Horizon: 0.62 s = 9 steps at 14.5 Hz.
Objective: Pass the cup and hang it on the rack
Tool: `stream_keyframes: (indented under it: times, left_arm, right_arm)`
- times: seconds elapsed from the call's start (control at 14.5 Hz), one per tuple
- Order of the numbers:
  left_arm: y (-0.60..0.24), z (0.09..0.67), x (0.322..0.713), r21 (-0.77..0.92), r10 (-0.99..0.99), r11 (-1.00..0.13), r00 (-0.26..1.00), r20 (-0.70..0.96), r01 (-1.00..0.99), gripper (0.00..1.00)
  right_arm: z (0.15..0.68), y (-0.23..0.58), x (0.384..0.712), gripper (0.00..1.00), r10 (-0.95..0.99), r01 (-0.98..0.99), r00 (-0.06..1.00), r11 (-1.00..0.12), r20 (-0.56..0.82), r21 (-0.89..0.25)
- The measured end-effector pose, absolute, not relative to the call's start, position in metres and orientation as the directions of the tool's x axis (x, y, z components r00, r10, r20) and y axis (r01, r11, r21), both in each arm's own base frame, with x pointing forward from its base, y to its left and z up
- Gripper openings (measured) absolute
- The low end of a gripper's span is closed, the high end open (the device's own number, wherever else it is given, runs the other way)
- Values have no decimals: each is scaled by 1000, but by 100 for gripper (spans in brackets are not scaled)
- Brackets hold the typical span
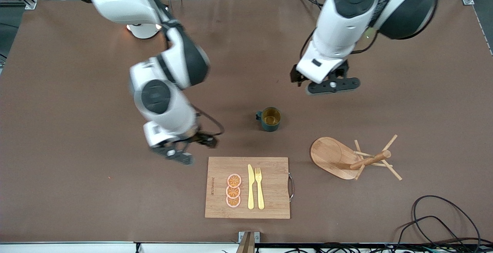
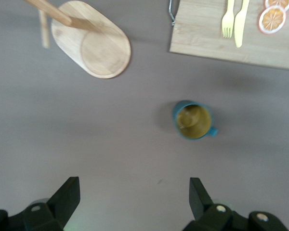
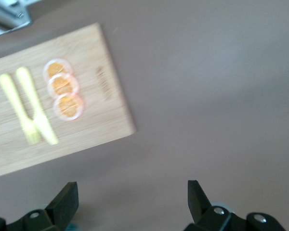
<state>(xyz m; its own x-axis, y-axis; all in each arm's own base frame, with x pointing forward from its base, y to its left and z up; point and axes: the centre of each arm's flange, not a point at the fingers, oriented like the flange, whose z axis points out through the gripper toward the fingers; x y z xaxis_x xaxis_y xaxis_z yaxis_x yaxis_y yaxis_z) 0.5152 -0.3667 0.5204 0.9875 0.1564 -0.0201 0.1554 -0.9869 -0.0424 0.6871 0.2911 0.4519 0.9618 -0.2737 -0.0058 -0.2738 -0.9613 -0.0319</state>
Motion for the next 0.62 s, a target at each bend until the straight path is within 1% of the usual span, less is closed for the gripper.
stream_keyframes:
  times: [0.21,0.35,0.48,0.62]
  left_arm:
    - [-425,472,504,-56,275,-959,960,47,278,100]
    - [-463,434,489,-81,357,-927,928,106,366,100]
    - [-495,398,471,-108,442,-879,877,187,465,100]
    - [-523,363,450,-102,522,-818,805,282,566,100]
  right_arm:
    - [480,184,711,100,-181,-181,983,-983,-10,-32]
    - [489,125,721,100,-141,-141,990,-989,1,-35]
    - [499,73,726,100,-127,-126,992,-991,16,-38]
    - [515,27,724,100,-115,-114,993,-993,36,-40]
